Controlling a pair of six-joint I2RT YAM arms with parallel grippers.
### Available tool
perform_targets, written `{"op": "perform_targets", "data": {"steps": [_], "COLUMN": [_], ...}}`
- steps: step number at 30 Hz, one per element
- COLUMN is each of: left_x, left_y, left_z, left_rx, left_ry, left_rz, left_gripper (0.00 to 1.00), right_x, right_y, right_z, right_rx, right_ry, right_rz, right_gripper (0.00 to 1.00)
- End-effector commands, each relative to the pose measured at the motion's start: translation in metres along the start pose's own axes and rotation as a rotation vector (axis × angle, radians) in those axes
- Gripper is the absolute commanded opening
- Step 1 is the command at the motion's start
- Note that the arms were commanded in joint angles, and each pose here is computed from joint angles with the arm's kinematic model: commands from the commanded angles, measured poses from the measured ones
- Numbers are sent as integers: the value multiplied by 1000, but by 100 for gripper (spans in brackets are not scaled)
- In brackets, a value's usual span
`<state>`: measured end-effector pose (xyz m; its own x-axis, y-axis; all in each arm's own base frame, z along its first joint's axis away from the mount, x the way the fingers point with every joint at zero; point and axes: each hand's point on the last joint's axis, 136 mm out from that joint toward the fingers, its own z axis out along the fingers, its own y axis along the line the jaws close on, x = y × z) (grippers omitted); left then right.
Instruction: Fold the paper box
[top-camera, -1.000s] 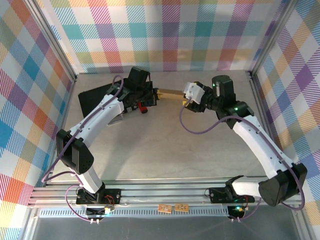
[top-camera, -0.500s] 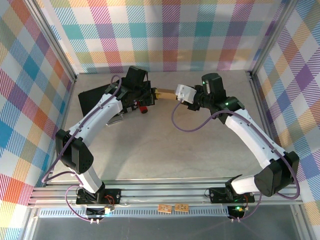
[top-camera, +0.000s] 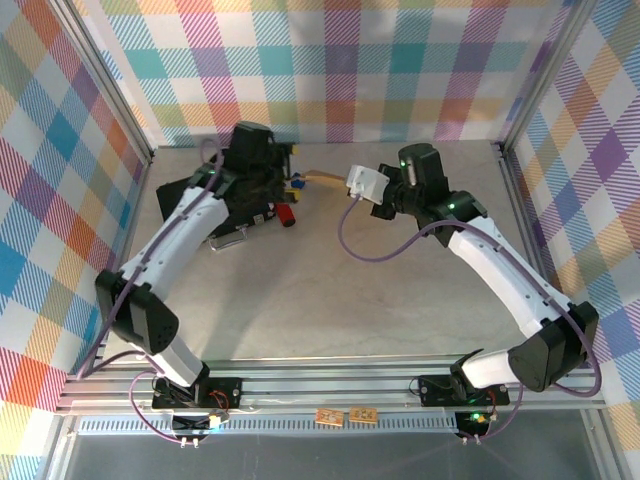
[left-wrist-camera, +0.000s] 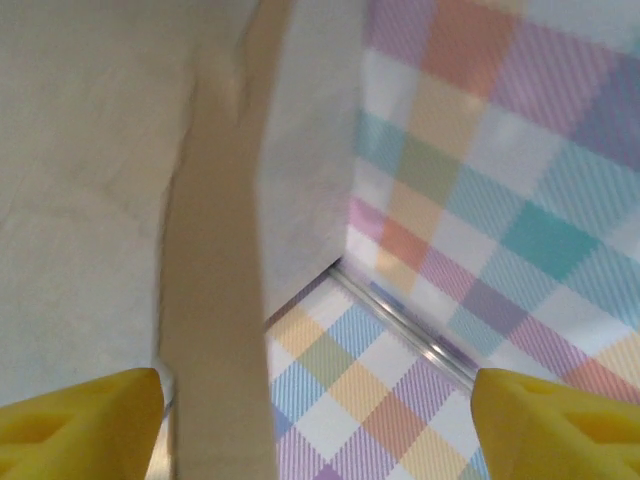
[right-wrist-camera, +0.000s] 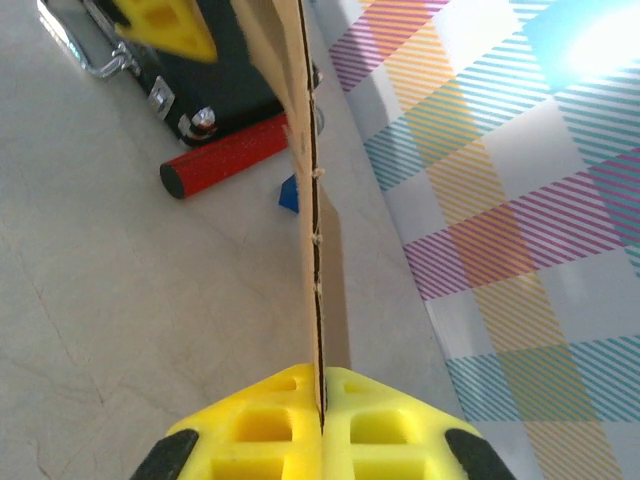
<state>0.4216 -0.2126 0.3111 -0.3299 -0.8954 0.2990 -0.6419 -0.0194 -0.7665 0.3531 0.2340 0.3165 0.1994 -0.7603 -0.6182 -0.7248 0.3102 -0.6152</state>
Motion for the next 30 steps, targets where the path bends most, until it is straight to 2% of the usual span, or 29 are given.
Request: {"op": "perform_targets", "data": {"steps": [1, 4, 8, 11, 15, 18, 22, 26, 30], "left_x": [-39, -72, -94, -100, -103, -105, -108, -102, -78], "left_y": [-61, -74, -77, -71, -57, -43, -22, -5, 7], "left_z": [-84, -132, -171, -175, -167, -157, -144, -122, -96], "left_rx": [216, 288, 337, 306, 245, 202, 129, 71, 20], "left_ry": [-174, -340, -471, -491, -478, -459, -438, -350, -216], "left_rz": [207, 269, 330, 351, 368, 375, 386, 396, 403], "left_gripper": [84, 83, 82, 81, 80, 79, 79, 77, 74], "right_x": [-39, -57, -82, -92, -84, -53, 15, 64, 81], "right_y": [-26, -32, -31, -32, -42, -33, -20, -28, -29], "right_z": [-53, -84, -128, -156, -169, -141, -95, -61, -14], "right_rx": [65, 45, -15, -54, -161, -176, -102, 29, 22], "right_ry": [-131, -205, -309, -363, -371, -216, 97, 269, 378], "right_rz": [96, 208, 387, 538, 892, 1039, 1129, 999, 705], "right_gripper": [0, 0, 0, 0, 0, 0, 0, 0, 0]}}
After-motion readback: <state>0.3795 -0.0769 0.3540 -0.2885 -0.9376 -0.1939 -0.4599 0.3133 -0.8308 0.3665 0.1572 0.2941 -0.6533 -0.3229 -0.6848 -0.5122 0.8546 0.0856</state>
